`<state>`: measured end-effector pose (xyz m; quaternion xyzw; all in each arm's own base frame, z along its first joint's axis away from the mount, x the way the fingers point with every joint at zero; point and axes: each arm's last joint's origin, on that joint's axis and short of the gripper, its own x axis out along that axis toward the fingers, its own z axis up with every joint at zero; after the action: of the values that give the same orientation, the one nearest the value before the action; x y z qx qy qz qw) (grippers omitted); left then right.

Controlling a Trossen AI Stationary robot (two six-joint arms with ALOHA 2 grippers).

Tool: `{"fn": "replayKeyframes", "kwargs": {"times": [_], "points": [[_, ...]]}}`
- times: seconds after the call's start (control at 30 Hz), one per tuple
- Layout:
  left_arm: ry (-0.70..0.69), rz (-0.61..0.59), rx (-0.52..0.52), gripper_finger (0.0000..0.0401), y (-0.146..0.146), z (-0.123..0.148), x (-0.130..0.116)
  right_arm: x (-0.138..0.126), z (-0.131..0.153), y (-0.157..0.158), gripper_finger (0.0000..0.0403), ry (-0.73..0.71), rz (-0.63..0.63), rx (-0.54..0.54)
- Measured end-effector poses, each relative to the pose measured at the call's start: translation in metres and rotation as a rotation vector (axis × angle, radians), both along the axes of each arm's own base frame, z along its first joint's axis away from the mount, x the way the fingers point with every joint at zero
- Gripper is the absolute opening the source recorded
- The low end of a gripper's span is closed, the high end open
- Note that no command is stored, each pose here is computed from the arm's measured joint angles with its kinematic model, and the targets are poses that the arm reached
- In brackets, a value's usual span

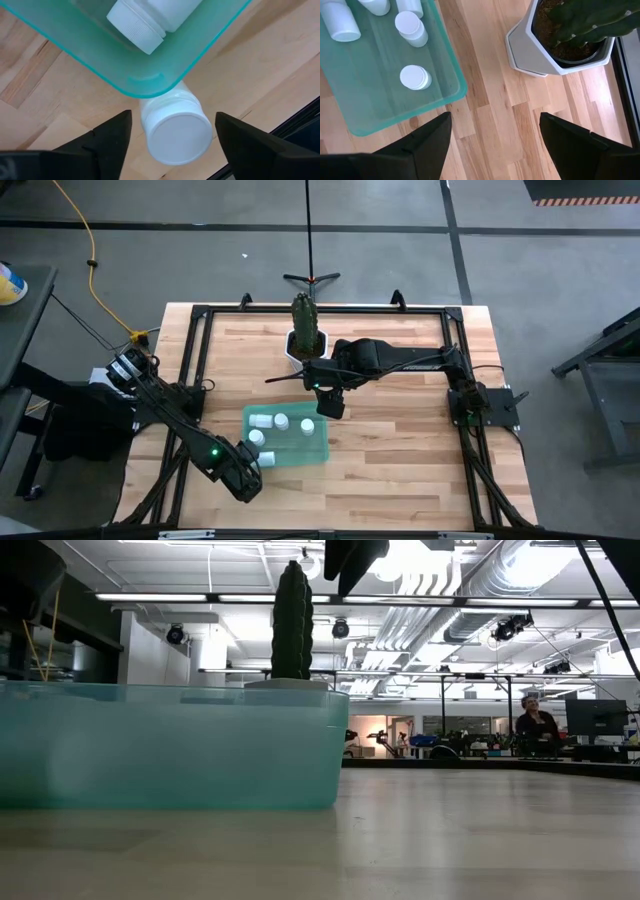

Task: Pick and place pill bottles into a basket
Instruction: Put the white pill bottle into the green bin

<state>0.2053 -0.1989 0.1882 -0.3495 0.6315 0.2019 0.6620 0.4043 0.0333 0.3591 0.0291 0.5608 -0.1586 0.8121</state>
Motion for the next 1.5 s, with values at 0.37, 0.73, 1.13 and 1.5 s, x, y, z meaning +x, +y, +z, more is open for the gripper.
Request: {"fn": "replayKeyframes", "kwargs": {"times": [0.37, 0.73, 1.13, 1.5], "points": [[-0.001, 0.000, 0.000, 0.0226, 0.000, 0.000, 0.000, 0.000, 0.000, 0.000, 0.0293, 0.004, 0.017, -0.007], [-0.006, -0.023, -0.004, 0.0199, 0.000, 0.002, 0.000, 0.000, 0.000, 0.000, 0.0293, 0.004, 0.017, -0.010], [0.026, -0.056, 0.013, 0.0194, 0.002, 0.008, -0.003, -0.001, 0.000, 0.000, 0.0293, 0.016, 0.026, -0.009], [-0.009, -0.099, 0.055, 0.0194, 0.002, 0.032, -0.001, -0.022, 0.018, 0.015, 0.0293, 0.036, 0.171, -0.007]]}}
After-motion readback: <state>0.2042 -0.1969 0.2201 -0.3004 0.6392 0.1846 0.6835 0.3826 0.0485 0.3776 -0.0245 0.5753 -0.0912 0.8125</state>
